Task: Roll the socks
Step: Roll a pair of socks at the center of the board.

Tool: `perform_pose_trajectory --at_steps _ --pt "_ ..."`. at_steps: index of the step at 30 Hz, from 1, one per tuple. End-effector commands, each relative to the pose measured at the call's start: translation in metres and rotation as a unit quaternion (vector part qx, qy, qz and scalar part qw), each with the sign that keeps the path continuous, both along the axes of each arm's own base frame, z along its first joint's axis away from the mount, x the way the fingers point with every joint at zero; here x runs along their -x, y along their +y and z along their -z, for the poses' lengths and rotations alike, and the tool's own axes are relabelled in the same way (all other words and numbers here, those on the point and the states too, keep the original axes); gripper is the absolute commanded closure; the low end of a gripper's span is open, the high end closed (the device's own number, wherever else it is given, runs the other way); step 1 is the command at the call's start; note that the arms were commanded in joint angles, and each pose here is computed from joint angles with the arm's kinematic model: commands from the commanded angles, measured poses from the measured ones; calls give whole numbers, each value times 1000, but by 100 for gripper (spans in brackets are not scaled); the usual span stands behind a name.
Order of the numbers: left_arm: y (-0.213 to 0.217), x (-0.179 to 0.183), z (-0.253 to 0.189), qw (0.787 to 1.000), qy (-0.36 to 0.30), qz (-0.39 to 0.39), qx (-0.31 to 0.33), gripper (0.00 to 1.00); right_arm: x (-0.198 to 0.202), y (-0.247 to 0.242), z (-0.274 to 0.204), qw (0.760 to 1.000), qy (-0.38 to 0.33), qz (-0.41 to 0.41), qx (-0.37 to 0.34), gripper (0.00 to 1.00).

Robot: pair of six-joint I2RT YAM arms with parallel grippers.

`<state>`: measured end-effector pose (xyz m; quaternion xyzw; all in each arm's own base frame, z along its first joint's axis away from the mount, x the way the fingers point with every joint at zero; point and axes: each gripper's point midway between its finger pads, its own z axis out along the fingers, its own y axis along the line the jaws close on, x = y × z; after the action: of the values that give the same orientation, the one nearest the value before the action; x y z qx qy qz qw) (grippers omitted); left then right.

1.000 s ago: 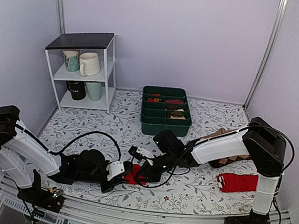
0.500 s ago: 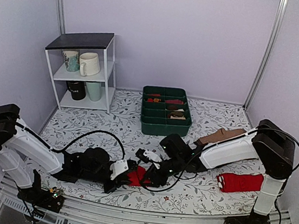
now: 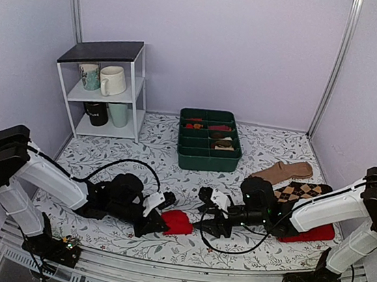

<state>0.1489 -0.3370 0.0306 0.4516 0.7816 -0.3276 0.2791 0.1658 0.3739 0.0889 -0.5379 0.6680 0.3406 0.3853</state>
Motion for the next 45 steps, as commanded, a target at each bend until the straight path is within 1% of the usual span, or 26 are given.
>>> perform_pose_trajectory --at_steps 1,5,7,10,13,17,21,27,34,45 --pt "26 24 49 990 112 -2 -84 100 -1 17 -7 998 -46 -45 -22 43" --pt "27 29 59 985 144 -4 -95 100 -1 25 0 997 -45 -64 -16 43" --pt "29 32 63 983 154 -5 -100 100 0 29 9 996 -37 -78 -2 42" --pt "31 34 66 982 160 -6 -103 100 6 33 21 994 -23 -102 16 42" --pt "33 33 67 982 160 -8 -103 100 14 32 23 993 -12 -119 18 43" --pt "34 32 69 981 163 -10 -103 100 29 26 27 991 -10 -128 34 45" --pt "34 33 70 980 167 -8 -103 100 40 23 43 989 -6 -135 59 46" --pt "33 32 70 981 166 -8 -102 100 35 30 60 989 -22 -118 86 48" --pt "31 32 69 981 167 -5 -98 100 32 20 85 988 -11 -96 121 51" --pt "32 33 71 981 169 1 -98 100 17 4 122 982 -9 -35 185 45"
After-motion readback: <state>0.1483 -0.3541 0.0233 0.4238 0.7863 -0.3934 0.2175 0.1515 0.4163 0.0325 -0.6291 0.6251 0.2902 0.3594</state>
